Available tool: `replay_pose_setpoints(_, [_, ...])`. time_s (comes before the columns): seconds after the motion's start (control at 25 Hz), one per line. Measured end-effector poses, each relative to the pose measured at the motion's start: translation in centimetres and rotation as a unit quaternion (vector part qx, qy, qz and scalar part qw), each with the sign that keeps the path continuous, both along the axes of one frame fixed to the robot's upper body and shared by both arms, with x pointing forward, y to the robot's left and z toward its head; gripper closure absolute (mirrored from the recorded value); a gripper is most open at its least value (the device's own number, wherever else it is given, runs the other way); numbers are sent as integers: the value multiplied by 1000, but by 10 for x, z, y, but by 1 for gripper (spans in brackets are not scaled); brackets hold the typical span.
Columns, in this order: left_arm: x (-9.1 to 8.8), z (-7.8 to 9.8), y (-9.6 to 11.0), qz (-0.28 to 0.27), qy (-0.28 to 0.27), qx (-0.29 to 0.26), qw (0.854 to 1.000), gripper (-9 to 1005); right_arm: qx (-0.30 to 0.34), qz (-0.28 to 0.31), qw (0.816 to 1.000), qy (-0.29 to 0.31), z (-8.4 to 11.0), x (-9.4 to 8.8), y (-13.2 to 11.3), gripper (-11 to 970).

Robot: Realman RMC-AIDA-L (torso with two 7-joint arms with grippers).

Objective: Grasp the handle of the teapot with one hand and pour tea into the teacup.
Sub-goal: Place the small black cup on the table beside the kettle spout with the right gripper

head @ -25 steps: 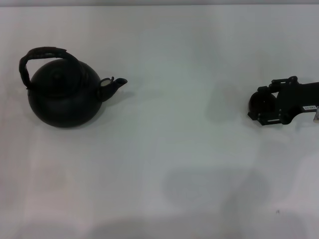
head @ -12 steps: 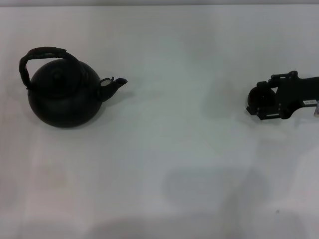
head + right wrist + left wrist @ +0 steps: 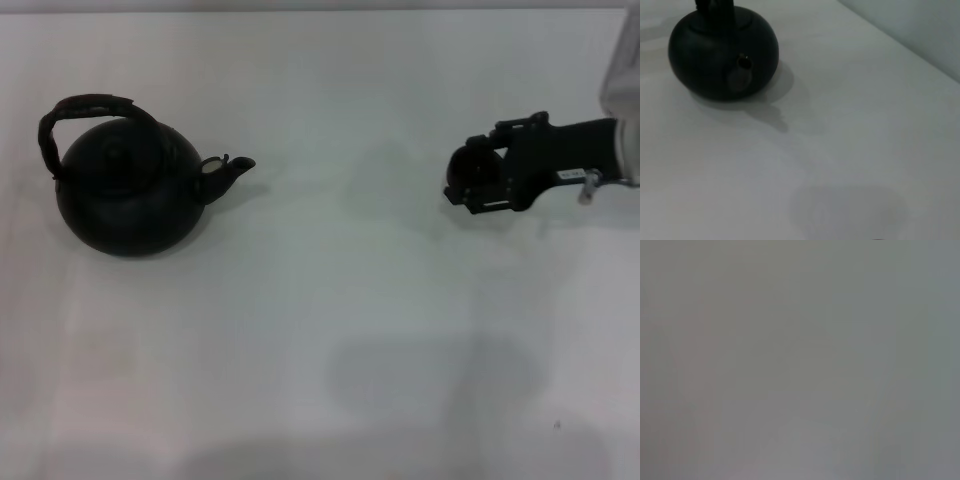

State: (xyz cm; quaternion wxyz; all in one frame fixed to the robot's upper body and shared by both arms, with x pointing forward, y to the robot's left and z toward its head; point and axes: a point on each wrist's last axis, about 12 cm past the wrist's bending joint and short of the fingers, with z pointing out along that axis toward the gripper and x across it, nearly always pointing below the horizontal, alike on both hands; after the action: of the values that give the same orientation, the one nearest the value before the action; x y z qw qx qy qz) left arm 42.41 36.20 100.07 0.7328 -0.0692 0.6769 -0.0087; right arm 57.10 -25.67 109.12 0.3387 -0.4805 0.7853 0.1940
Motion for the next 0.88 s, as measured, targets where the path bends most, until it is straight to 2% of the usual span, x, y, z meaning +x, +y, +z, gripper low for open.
replay_pose_setpoints(0.4, [1,0,-1,-2,0,0,1000,256,-21,33,999,-16,-2,6,42,204])
replay_pose_setpoints(0.88, [6,2,-1,-6,-5,1,1000,255,-36,47,998,-12,-11,1,56,194])
